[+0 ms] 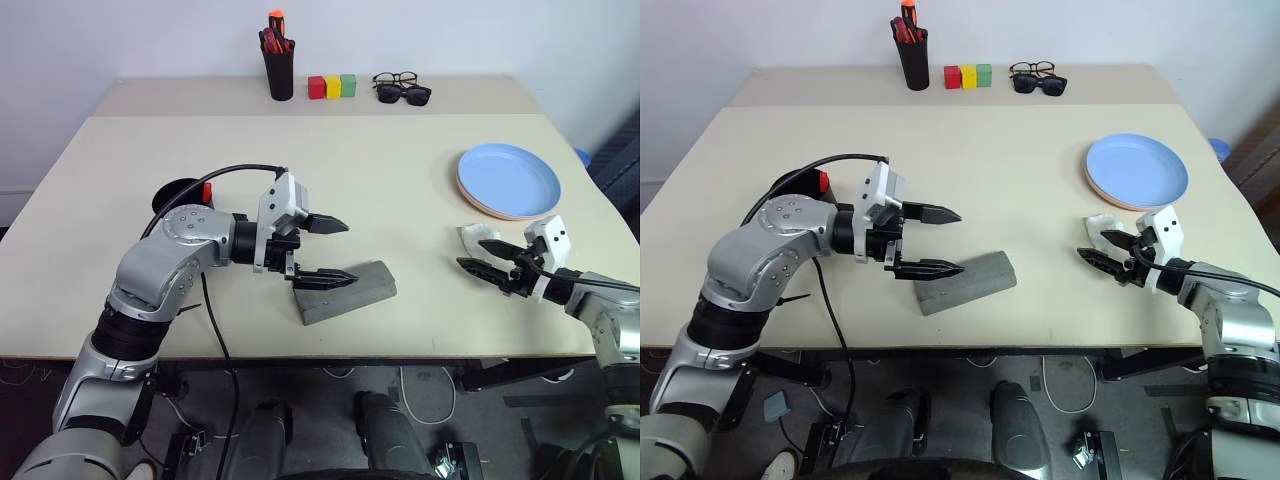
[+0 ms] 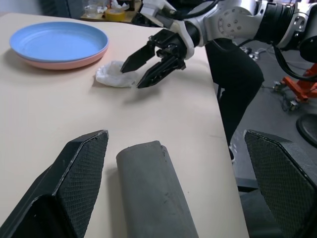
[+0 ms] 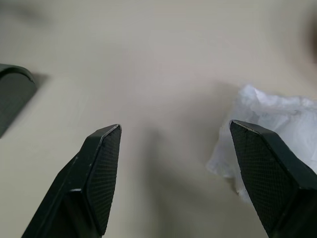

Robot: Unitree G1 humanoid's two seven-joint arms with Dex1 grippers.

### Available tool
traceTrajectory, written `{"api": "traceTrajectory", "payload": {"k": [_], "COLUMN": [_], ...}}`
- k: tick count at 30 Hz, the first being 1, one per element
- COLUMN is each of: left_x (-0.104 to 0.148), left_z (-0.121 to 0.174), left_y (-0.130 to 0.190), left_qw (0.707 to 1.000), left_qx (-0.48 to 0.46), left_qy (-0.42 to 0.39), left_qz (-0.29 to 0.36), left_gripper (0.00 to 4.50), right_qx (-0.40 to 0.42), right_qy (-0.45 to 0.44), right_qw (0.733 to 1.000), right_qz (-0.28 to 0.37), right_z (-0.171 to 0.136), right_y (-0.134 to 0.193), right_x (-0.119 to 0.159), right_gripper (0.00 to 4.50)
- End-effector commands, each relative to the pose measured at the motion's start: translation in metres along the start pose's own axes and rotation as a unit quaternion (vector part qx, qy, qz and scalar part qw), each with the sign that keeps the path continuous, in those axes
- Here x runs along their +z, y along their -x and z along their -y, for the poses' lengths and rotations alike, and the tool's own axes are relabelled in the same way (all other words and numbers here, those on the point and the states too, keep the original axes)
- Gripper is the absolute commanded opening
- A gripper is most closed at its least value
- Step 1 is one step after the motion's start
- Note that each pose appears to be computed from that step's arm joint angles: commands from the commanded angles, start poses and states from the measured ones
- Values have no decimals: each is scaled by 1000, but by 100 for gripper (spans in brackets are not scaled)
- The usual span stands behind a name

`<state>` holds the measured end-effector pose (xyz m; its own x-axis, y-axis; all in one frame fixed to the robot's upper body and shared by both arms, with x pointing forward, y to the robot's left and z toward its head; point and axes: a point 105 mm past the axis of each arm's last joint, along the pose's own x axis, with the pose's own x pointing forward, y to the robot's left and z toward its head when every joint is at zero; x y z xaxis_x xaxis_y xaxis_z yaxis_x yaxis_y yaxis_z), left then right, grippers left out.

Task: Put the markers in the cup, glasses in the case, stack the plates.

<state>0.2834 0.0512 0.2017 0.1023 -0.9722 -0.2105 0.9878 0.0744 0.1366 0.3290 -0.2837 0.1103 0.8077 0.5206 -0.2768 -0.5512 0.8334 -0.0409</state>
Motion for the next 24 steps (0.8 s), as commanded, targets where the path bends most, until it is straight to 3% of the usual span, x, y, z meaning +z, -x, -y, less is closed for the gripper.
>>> {"api": "traceTrajectory", "payload": {"k": [1,8,9,10,15,16,24], "left_x": [10,8,8,7,8,7,7], "left_z": [0,1,1,1,1,1,2], "left_y": [2,7,8,9,10,10,8], "left_qw": [1000,999,999,999,999,999,999], "left_qx": [-1,11,13,16,24,24,25], "left_qy": [-31,-30,-30,-30,-26,-26,-21], "left_qz": [4,-1,-2,-2,1,1,8], "left_gripper": [450,450,450,450,450,450,450], "right_qx": [-63,-112,-120,-123,-129,-131,-163], "right_qy": [48,91,89,86,99,100,129], "right_qw": [997,989,988,988,986,986,974], "right_qz": [13,-30,-36,-38,-32,-24,85], "right_z": [21,40,42,44,46,47,62], "right_y": [-9,-20,-20,-19,-17,-16,-6], "right_x": [8,-16,-20,-22,-20,-16,47], "right_gripper": [354,354,302,279,25,5,5]}}
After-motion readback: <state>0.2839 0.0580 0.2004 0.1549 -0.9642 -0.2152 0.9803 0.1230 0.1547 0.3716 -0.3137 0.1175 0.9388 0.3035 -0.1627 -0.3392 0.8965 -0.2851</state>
